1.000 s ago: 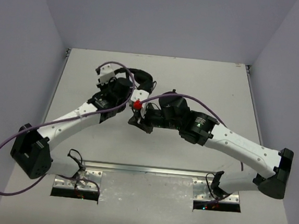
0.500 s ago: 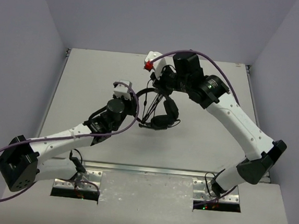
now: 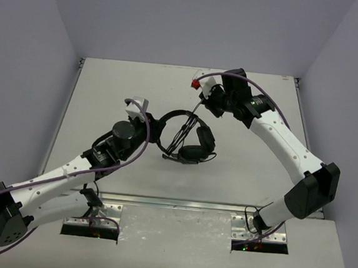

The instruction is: Wrap the headphones

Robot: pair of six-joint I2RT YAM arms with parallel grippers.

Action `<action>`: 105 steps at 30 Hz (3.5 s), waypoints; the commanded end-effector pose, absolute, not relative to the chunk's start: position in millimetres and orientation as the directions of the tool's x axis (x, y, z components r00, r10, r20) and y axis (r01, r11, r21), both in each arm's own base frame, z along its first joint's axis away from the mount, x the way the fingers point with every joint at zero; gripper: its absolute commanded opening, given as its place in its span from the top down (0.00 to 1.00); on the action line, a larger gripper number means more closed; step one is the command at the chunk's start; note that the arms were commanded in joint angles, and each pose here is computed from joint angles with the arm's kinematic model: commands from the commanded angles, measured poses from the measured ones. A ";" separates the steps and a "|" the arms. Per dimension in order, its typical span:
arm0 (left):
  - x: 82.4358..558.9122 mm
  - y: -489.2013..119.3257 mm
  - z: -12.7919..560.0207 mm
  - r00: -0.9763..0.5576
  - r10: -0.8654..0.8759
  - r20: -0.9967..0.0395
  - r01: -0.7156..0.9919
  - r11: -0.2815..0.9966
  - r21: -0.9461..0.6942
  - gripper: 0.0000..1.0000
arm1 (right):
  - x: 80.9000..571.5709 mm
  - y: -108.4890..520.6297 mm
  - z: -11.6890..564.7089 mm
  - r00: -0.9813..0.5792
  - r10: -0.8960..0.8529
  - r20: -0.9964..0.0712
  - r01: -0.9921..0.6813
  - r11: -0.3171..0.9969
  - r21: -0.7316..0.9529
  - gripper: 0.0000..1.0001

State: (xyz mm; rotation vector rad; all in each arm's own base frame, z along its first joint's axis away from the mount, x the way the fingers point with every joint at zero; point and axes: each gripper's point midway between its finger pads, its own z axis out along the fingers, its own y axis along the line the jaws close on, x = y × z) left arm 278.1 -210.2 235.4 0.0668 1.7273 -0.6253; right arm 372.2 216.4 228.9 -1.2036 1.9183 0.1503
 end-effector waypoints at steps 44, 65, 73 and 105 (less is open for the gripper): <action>480.6 -244.4 280.8 -0.368 0.033 -0.929 0.710 0.655 -0.258 0.99 | 288.5 88.7 175.6 -0.616 0.228 -0.754 -0.227 0.865 0.447 0.08; 569.1 -33.0 130.2 -0.452 -0.008 -0.892 0.393 0.896 -0.208 0.99 | 247.2 116.8 208.5 -0.548 0.232 -0.804 -0.412 0.761 0.500 0.01; 556.8 12.5 94.3 -0.456 -0.045 -0.889 0.367 0.900 -0.234 0.94 | 240.3 126.9 214.1 -0.526 0.235 -0.818 -0.479 0.713 0.512 0.01; 394.6 94.3 315.4 -0.056 -0.539 -0.840 -0.471 0.757 -0.454 0.00 | 254.3 66.5 216.5 -0.502 0.207 -0.840 -0.183 0.924 0.336 0.01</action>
